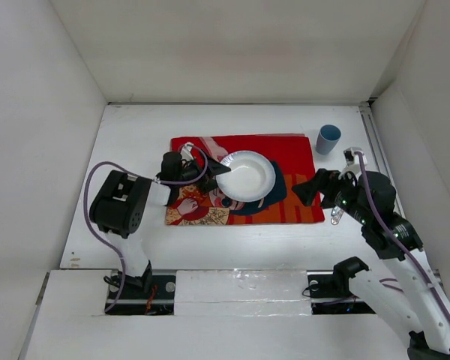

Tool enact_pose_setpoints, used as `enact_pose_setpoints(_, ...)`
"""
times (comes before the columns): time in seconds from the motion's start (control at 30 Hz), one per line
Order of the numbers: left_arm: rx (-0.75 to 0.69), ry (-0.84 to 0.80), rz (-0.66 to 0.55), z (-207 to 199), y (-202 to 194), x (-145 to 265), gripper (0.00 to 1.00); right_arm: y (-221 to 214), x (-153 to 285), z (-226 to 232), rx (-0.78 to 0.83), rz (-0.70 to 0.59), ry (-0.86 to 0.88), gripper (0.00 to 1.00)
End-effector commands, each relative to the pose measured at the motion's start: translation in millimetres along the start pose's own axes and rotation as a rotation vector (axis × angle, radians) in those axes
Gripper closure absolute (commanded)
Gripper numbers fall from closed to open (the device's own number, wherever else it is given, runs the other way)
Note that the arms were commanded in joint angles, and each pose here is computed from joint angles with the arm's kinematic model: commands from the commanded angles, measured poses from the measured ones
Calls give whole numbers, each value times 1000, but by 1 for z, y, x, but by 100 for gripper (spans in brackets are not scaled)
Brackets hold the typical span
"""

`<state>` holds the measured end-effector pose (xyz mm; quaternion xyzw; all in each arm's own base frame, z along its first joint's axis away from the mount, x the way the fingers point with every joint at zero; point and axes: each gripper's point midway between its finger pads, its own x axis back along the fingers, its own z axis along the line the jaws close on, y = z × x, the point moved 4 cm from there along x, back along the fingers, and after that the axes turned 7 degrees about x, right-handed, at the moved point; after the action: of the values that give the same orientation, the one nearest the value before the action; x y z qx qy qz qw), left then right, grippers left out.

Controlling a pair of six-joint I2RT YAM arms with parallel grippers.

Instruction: Set the dinner table for one person

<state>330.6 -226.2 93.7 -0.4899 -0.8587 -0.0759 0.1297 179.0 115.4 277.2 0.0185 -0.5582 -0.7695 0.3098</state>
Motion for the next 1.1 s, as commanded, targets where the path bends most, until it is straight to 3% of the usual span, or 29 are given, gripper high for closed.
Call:
enact_pose_setpoints(0.0,-140,-115,-60,-51,-1,20,1,7,-6,-2,1,-28,-12,0)
enact_pose_setpoints(0.17,-175,-20,-164,-64,-5,48,0,14,-25,-12,-64,-21,-93,0)
enact_pose_setpoints(0.27,-164,179,-311,-55,8,66,0,23,-38,-25,-111,-37,-171,0)
enact_pose_setpoints(0.3,-179,196,-425,-71,18,81,0,29,-47,-33,-132,-32,-216,0)
enact_pose_setpoints(0.37,-172,298,-492,-67,17,102,0,40,-52,-50,-159,-47,-326,0)
enact_pose_setpoints(0.43,-188,306,-606,-87,21,127,0,58,-61,-68,-183,-60,-396,0)
enact_pose_setpoints(0.53,-229,323,-675,-111,15,158,0,83,-64,-103,-220,-99,-534,0)
enact_pose_setpoints(0.77,-359,396,-665,-127,11,199,0,116,-84,-193,-296,-85,-827,0)
enact_pose_setpoints(0.97,-492,559,-530,-99,3,204,0,114,-105,-247,-350,-33,-909,3)
enact_pose_setpoints(1.0,-489,592,-561,-91,5,208,0,111,-116,-254,-344,-3,-903,4)
enact_pose_setpoints(1.07,-514,548,-548,-96,2,206,0,110,-129,-262,-348,19,-868,7)
